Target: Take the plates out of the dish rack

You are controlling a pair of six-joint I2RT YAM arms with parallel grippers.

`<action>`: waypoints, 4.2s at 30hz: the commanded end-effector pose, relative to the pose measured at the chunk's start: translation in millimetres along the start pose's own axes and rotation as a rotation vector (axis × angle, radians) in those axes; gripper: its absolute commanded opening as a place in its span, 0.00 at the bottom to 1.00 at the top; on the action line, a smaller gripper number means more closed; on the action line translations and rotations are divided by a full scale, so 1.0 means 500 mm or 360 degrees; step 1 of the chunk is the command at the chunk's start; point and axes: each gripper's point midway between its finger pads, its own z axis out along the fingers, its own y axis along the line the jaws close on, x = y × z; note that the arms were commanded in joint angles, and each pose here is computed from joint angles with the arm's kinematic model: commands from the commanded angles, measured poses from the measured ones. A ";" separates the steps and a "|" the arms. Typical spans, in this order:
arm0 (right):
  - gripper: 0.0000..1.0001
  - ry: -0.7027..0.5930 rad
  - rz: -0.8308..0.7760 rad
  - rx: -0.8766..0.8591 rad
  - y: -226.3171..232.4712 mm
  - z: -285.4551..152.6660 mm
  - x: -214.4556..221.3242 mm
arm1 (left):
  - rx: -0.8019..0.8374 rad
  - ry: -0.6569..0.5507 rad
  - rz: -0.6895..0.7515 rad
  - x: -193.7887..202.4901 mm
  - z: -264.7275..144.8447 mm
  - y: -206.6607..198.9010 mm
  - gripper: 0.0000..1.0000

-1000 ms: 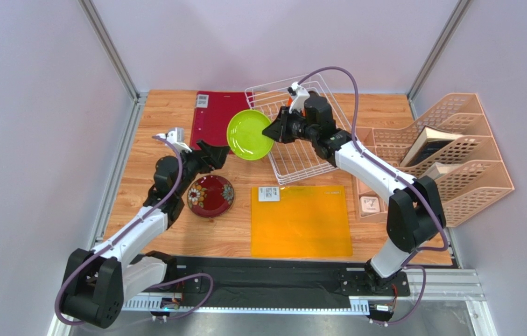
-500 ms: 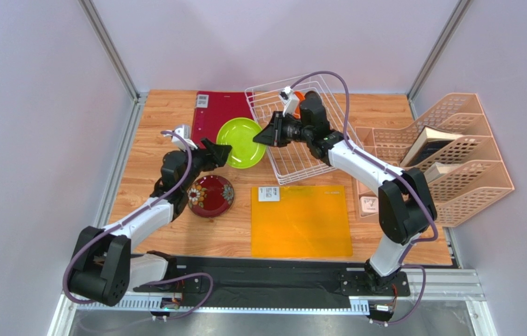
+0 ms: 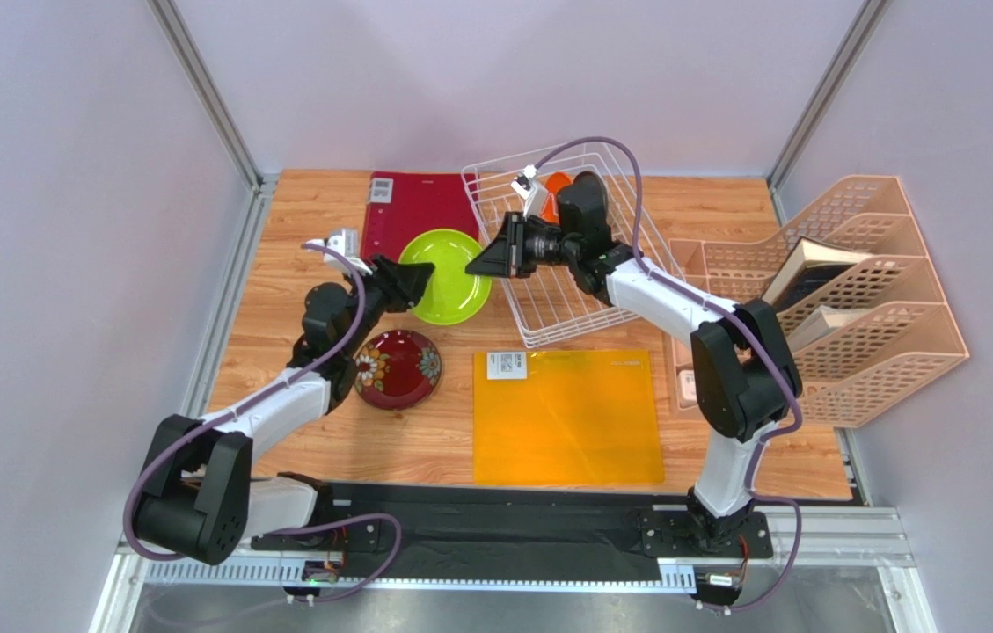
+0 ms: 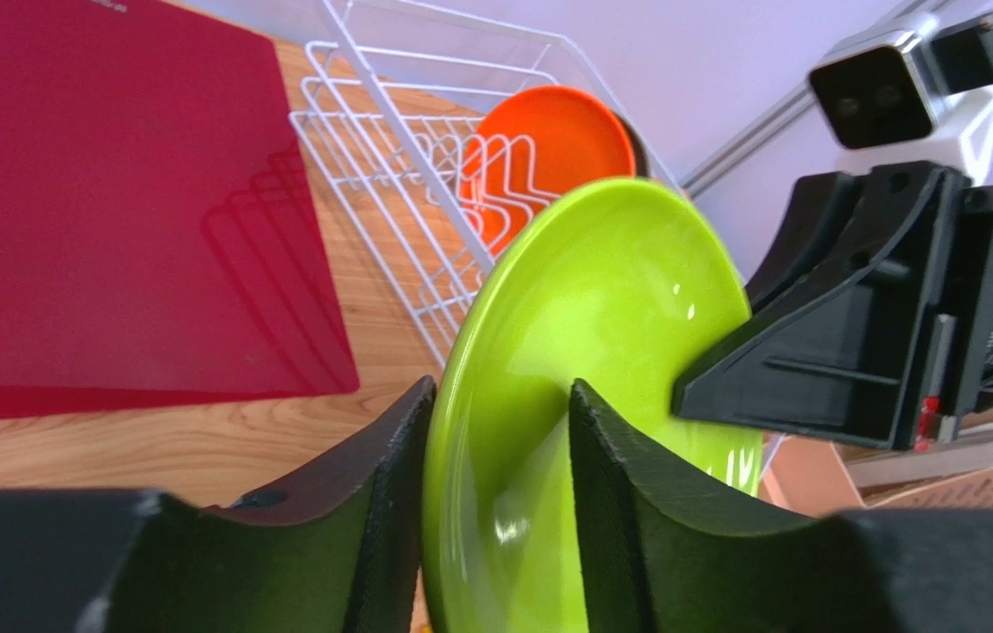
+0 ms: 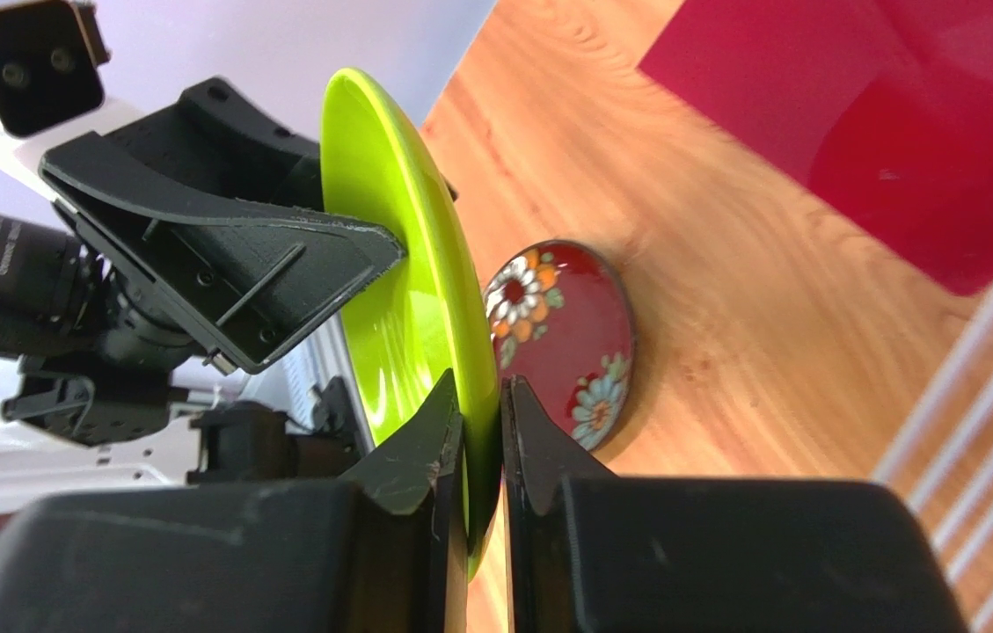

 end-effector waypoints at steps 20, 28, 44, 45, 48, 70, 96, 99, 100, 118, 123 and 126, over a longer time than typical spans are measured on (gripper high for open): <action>0.63 -0.0072 -0.0181 0.0065 0.035 -0.004 -0.055 | -0.0181 -0.0004 0.0125 0.010 -0.047 0.046 0.00; 0.65 -0.0243 -0.0305 0.0547 -0.033 -0.089 -0.104 | -0.0598 0.0035 0.0145 0.031 -0.143 0.149 0.00; 0.64 -0.0408 -0.0355 0.0910 -0.127 -0.158 -0.189 | -0.0953 0.0233 0.0038 0.138 -0.203 0.254 0.00; 0.64 -0.0427 -0.0359 0.0963 -0.140 -0.164 -0.198 | -0.0946 0.0242 0.0043 0.140 -0.203 0.253 0.06; 0.64 -0.0435 -0.0384 0.1113 -0.181 -0.171 -0.219 | -0.0973 0.0265 0.0046 0.144 -0.206 0.258 0.17; 0.64 -0.0387 -0.0475 0.1544 -0.361 -0.157 -0.279 | -0.1151 0.0292 0.0161 0.133 -0.247 0.288 0.68; 0.35 -0.0266 -0.0538 0.1659 -0.483 -0.168 -0.271 | -0.0816 0.0127 0.0174 0.070 -0.210 0.203 0.72; 0.17 -0.0258 -0.0545 0.1615 -0.479 -0.160 -0.268 | -0.0816 0.0126 0.0171 0.075 -0.210 0.206 0.72; 0.12 -0.0262 -0.0550 0.1606 -0.478 -0.158 -0.269 | -0.0816 0.0126 0.0169 0.076 -0.209 0.206 0.72; 0.00 -0.0996 -0.0901 0.2176 -0.246 -0.301 -0.341 | -0.0810 0.0179 0.0163 0.075 -0.192 0.201 0.73; 0.00 -0.1037 -0.0856 0.2158 -0.198 -0.350 -0.314 | -0.0752 0.0140 0.0183 0.059 -0.186 0.184 0.80; 0.00 -0.1004 -0.0800 0.2083 -0.177 -0.363 -0.288 | -0.0661 0.0116 0.0199 0.045 -0.178 0.160 0.84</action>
